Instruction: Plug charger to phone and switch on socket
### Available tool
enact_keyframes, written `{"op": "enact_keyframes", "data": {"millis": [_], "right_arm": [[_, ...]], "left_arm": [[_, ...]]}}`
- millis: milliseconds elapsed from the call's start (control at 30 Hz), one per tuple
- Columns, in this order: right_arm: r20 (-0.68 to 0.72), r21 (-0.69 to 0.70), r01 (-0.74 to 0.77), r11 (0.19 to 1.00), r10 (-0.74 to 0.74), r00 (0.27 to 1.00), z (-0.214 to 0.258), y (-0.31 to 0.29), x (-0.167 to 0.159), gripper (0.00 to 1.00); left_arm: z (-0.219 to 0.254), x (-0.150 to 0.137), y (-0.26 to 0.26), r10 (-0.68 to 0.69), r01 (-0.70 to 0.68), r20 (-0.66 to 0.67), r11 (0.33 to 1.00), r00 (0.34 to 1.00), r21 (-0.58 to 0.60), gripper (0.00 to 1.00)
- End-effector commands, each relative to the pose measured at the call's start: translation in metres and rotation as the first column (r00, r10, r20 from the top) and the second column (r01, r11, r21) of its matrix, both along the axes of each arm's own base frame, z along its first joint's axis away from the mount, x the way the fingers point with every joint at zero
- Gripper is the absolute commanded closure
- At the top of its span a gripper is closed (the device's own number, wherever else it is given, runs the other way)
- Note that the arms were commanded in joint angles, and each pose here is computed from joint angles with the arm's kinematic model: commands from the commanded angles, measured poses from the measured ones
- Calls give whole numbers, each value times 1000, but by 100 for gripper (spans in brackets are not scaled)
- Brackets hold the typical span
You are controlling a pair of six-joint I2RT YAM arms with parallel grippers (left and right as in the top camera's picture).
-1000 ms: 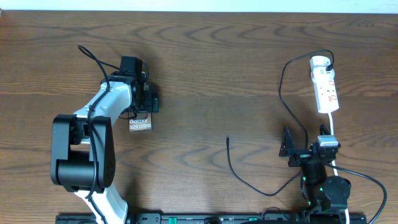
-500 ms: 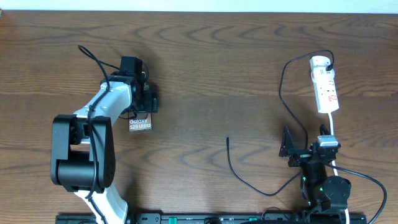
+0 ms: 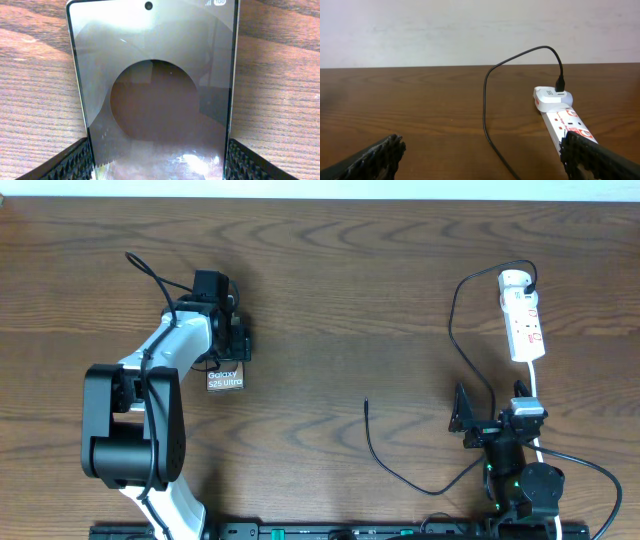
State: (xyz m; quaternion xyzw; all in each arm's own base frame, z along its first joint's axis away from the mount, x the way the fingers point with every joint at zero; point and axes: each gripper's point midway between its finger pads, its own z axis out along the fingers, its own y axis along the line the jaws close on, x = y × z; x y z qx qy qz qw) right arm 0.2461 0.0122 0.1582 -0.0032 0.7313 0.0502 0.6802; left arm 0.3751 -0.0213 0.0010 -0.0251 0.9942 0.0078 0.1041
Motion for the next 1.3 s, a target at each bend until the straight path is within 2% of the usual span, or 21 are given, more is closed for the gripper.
{"op": "enact_keyframes", "data": {"millis": [0,433,767,933,1067,1267], "right_arm": [[1,-12,-5,1000,5,1000,-1,1,0,1],[1,-12,-5,1000,5,1000,-1,1,0,1],[1,-12,-5,1000,5,1000,-1,1,0,1],[1,-12,-5,1000,5,1000,-1,1,0,1],[1,-12,-5,1000,5,1000,-1,1,0,1],[0,-12,-5,1000,5,1000,-1,1,0,1]], "left_arm": [[-8,-6,5,12,-12,-26,1000,1000,13,25],[-8,-6,5,12,-12,-26,1000,1000,13,31],[-8,-6,5,12,-12,-26,1000,1000,13,31],[-9,-7,5,12,-12,-26,1000,1000,13,21],[-9,-7,5,12,-12,-26,1000,1000,13,17],[-9,-7,5,12,-12,-27,1000,1000,13,16]]}}
